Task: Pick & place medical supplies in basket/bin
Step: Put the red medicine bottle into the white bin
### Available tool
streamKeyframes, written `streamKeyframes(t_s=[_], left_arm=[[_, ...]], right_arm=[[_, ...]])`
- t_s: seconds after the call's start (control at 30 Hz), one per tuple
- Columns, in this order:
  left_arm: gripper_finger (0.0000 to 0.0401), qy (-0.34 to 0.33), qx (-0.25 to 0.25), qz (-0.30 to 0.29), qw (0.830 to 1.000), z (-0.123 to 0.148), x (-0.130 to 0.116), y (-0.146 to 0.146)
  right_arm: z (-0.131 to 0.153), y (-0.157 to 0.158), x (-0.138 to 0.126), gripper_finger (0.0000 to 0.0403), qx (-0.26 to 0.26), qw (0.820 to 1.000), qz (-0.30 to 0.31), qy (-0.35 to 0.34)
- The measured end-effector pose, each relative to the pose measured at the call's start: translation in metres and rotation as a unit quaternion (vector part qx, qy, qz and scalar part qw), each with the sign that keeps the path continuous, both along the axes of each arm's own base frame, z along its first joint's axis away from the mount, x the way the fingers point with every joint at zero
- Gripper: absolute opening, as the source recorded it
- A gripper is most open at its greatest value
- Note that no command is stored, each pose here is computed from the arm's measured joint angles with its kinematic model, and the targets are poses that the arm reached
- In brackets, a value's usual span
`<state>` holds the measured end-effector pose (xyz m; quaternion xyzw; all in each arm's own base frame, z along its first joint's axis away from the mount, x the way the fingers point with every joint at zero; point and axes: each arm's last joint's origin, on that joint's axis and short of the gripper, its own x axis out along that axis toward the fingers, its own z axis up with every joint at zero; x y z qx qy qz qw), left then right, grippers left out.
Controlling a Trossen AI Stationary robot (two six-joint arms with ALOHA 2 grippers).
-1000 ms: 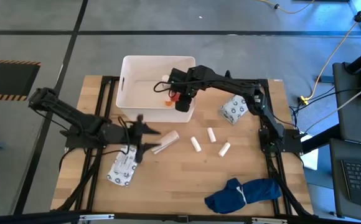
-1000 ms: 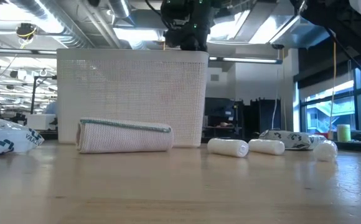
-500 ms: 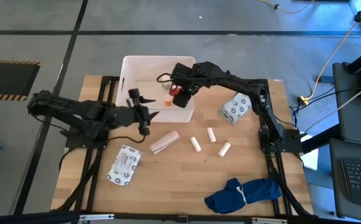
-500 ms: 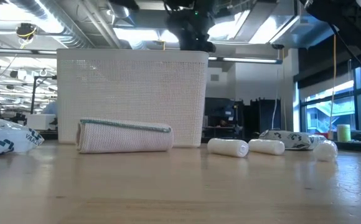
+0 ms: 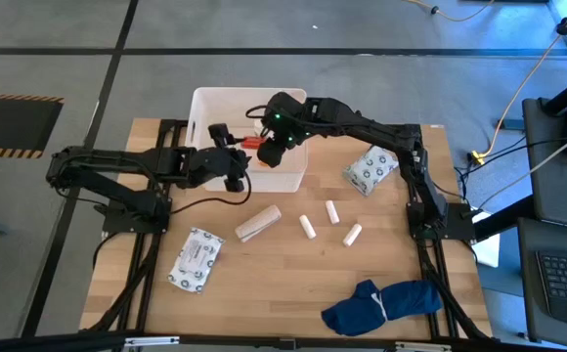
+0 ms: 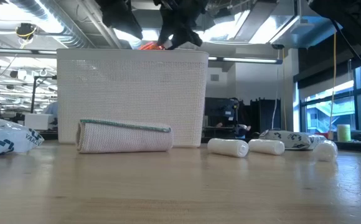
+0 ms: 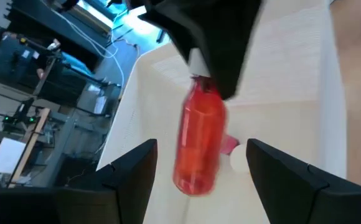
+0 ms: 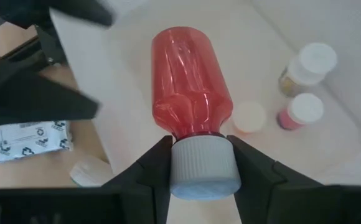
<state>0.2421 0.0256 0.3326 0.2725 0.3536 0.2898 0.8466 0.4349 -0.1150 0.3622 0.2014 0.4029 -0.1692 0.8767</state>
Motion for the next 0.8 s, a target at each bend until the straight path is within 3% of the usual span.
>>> streamKeyframes(t_s=[0.33,0.57,0.8], left_arm=[[0.0242,0.034,0.003,0.007,0.999,-0.004,-0.003,0.010],[0.0241,0.036,0.042,0.062,0.997,-0.002,-0.005,0.014],[0.0229,0.034,0.025,0.038,0.998,-0.003,-0.004,0.013]], right_arm=[[0.011,0.004,0.003,0.0130,-0.001,0.999,0.008,-0.045],[0.016,0.006,0.003,0.0130,0.024,0.997,0.027,-0.070],[0.018,0.009,0.005,0.0130,0.049,0.993,0.056,-0.091]])
